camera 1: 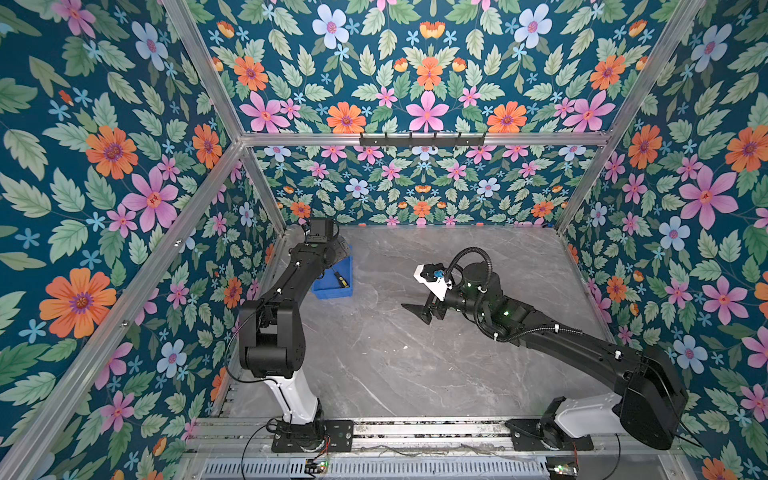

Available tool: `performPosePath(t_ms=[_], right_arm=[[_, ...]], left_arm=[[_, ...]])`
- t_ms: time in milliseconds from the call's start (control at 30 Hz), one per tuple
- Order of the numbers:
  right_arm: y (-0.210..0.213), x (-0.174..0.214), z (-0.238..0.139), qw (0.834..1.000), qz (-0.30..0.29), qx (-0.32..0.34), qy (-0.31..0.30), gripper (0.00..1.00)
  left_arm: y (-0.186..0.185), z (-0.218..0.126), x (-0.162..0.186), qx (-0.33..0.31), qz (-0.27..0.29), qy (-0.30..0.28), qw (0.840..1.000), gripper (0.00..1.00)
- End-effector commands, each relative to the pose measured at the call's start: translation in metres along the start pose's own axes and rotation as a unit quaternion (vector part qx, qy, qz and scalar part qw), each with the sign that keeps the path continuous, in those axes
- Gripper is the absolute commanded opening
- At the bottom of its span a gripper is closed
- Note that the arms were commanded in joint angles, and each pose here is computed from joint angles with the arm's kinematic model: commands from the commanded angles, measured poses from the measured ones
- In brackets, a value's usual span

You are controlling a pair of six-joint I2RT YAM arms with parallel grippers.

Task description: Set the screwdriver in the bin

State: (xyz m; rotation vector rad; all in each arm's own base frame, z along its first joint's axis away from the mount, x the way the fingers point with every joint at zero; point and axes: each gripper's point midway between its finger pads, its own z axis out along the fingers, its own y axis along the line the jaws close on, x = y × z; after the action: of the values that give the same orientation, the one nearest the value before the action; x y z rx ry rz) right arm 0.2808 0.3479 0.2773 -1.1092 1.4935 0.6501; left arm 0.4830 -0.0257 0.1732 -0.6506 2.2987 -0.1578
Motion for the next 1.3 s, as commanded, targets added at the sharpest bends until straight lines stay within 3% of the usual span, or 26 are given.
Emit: performPosePath(t_ms=[0,200,400,733,800,1000,1267], right_arm=[[-0.008,-0.007,-0.007,1.000,-0.009,0.025,-0.011,0.99],[-0.020,-0.002,-0.029,0.998,0.009,0.064,-0.017,0.99],[-0.045,0.012,-0.064,0.991,0.039,0.128,-0.020,0.99],[-0.092,0.066,-0.124,0.965,0.101,0.243,-0.007,0.99],[-0.105,0.084,-0.140,0.953,0.118,0.278,-0.004,0.99],[-0.142,0.152,-0.199,0.903,0.165,0.398,0.011,0.99],[-0.158,0.218,-0.237,0.851,0.211,0.480,0.037,0.99]], left_arm=[[-0.003,-0.016,-0.012,0.004,0.018,-0.031,0.999,1.00],[-0.008,-0.051,-0.018,0.030,0.050,-0.094,0.994,1.00],[-0.003,-0.084,-0.011,0.067,0.088,-0.182,0.977,1.00],[0.015,-0.085,0.024,0.077,0.179,-0.201,0.960,1.00],[0.015,-0.080,0.035,0.089,0.217,-0.207,0.950,1.00],[0.039,-0.069,0.057,0.072,0.239,-0.245,0.937,1.00],[0.062,-0.062,0.075,0.059,0.243,-0.288,0.924,1.00]])
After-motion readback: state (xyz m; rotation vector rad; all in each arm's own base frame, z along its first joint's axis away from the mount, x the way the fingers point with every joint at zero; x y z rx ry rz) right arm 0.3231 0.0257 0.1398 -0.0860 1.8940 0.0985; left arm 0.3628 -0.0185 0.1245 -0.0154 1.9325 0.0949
